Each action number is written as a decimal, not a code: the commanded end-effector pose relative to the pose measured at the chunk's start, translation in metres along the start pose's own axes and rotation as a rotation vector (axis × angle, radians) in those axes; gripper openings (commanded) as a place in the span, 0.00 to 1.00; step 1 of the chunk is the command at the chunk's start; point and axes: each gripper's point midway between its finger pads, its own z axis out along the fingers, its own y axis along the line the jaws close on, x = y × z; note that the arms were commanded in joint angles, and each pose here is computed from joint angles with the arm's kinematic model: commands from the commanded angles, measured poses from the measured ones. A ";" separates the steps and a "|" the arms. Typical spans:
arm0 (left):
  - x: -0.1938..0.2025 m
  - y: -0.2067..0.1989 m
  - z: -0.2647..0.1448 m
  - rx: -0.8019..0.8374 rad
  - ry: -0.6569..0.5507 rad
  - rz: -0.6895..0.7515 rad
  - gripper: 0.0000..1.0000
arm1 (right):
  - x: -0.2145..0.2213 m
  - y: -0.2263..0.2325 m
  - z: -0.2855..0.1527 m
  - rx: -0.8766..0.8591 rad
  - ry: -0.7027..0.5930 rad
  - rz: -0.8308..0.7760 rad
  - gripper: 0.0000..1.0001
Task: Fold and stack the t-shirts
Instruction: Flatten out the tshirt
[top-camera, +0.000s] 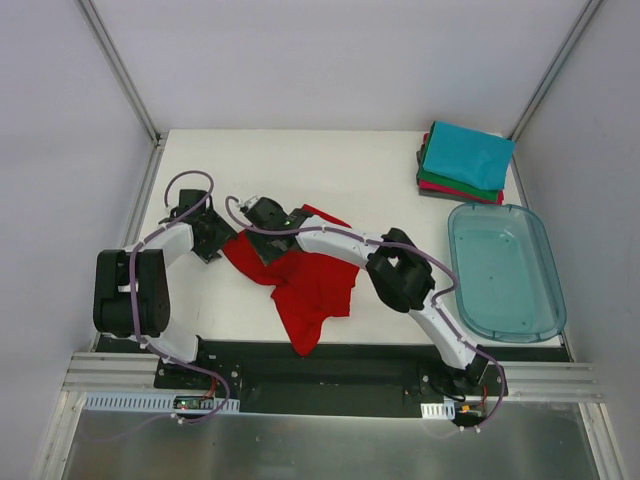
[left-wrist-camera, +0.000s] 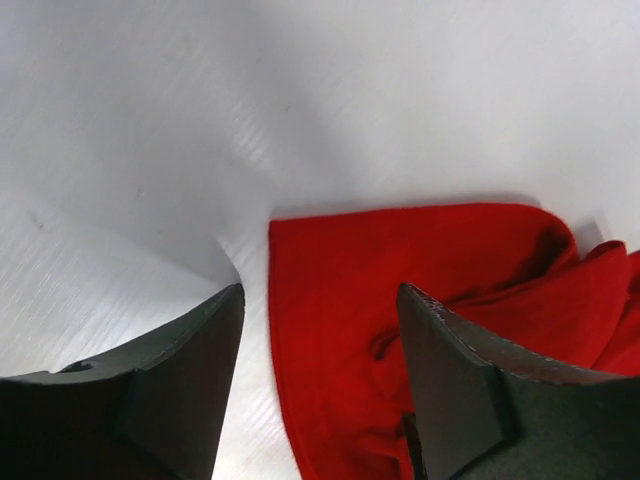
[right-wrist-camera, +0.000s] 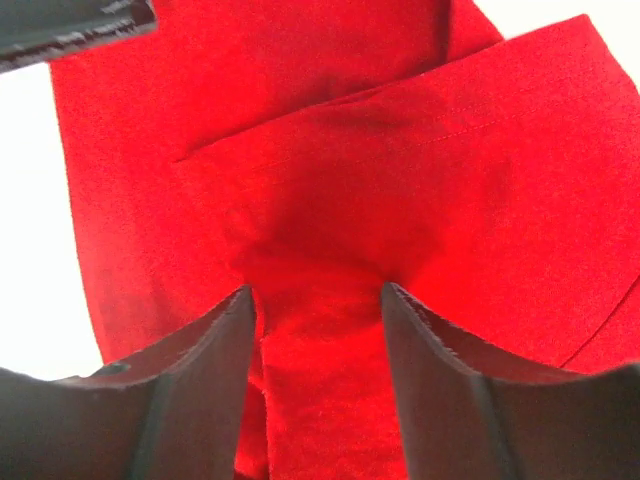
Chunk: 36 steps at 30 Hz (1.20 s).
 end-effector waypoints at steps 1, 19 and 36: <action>0.014 0.014 0.017 -0.061 0.080 0.020 0.59 | -0.013 -0.006 0.003 0.036 -0.025 0.011 0.47; -0.014 -0.004 -0.032 0.050 -0.101 0.088 0.00 | -0.032 -0.101 -0.174 0.251 -0.266 0.147 0.01; -0.078 -0.088 -0.450 0.798 -1.007 0.214 0.00 | -0.012 -0.163 -0.529 0.236 -0.913 0.186 0.01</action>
